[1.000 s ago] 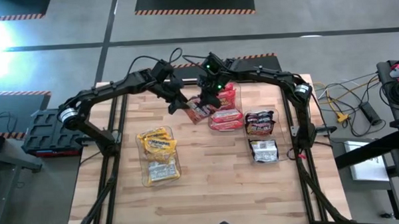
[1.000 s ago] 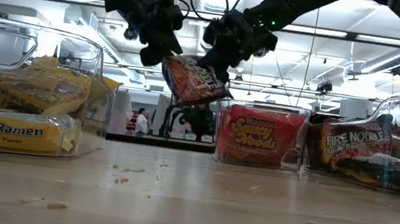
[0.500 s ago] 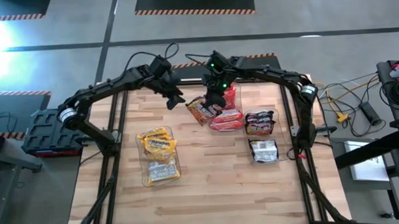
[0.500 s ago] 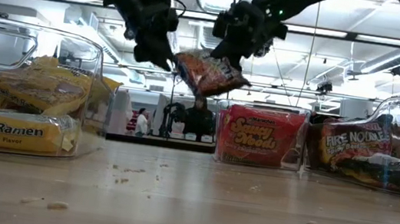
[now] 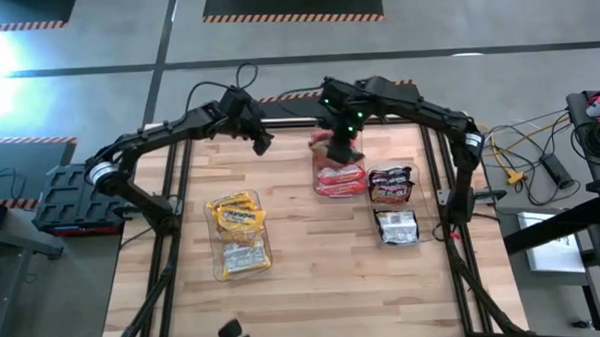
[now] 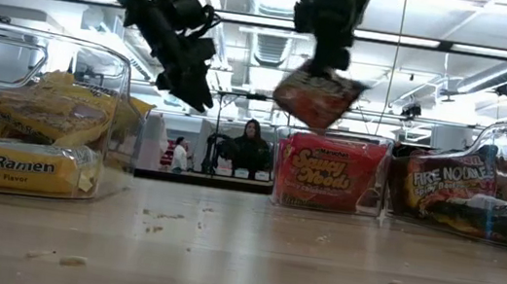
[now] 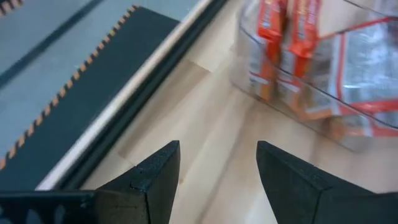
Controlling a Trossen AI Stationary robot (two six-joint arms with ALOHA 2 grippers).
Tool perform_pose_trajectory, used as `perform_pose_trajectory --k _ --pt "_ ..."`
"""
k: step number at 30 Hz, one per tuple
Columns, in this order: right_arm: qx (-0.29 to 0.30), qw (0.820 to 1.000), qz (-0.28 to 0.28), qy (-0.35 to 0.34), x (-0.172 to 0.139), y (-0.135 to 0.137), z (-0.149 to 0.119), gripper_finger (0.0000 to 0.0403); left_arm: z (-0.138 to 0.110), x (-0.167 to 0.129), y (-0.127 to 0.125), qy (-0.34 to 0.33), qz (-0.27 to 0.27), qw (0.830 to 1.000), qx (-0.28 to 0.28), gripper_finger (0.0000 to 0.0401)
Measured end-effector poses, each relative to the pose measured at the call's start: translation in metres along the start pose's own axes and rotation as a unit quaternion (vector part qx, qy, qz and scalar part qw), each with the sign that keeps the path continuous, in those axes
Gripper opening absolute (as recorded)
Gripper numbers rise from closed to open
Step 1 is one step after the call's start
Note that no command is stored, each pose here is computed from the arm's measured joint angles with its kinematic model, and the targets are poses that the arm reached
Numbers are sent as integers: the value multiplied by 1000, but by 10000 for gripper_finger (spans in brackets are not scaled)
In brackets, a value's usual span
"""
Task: Sort Maruchan noodles
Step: Put the black pack noodle into the bottom right transparent bin
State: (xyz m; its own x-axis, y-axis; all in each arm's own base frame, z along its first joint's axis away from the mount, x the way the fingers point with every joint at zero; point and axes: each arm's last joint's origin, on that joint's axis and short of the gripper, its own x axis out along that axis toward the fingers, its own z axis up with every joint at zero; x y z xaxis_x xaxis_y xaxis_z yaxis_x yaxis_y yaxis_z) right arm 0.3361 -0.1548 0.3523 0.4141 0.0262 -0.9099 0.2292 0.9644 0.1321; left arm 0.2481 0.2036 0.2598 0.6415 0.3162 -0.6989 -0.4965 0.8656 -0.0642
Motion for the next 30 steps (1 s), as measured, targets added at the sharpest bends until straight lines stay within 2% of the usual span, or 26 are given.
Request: perform_pose_trajectory --k 5,15,22,30 --pt "58 995 8 75 -10 11 -18 125 2 0 7 -25 10 1000 4 194" --pt "72 994 19 81 -47 53 -43 125 7 -1 10 -55 15 998 3 195" --pt "61 988 34 141 -32 93 -71 125 18 -2 11 -110 18 994 -10 195" --pt "106 975 22 194 -26 116 -115 125 25 -5 10 -150 -10 988 -20 195"
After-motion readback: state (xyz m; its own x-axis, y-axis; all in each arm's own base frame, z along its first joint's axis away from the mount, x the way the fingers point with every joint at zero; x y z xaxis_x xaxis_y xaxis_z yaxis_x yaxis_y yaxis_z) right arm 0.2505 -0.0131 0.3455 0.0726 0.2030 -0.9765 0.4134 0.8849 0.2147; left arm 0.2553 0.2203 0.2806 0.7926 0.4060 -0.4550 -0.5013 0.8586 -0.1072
